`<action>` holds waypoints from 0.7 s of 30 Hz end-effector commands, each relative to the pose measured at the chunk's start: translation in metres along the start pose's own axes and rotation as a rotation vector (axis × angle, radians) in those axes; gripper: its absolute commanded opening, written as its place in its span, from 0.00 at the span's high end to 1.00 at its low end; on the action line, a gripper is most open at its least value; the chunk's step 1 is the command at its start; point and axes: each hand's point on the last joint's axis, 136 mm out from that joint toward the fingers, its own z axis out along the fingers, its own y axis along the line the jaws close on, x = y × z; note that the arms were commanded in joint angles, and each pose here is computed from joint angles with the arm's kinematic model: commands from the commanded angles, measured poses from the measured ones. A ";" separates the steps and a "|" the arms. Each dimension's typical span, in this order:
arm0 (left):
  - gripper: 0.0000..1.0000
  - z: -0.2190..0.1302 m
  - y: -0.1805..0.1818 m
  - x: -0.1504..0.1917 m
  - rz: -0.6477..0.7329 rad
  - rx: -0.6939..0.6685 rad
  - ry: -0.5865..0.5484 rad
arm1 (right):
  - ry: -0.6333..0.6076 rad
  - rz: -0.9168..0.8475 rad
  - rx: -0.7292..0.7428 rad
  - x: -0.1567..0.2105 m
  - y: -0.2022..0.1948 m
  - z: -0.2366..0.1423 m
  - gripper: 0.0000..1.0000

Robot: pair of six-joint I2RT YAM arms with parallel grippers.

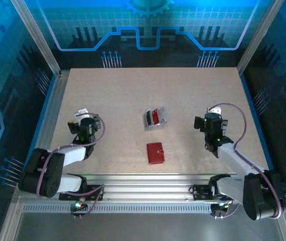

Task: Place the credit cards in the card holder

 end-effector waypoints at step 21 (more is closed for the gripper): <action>0.01 0.026 -0.055 -0.010 -0.018 0.354 -0.038 | -0.170 -0.108 -0.293 -0.011 0.054 0.054 0.00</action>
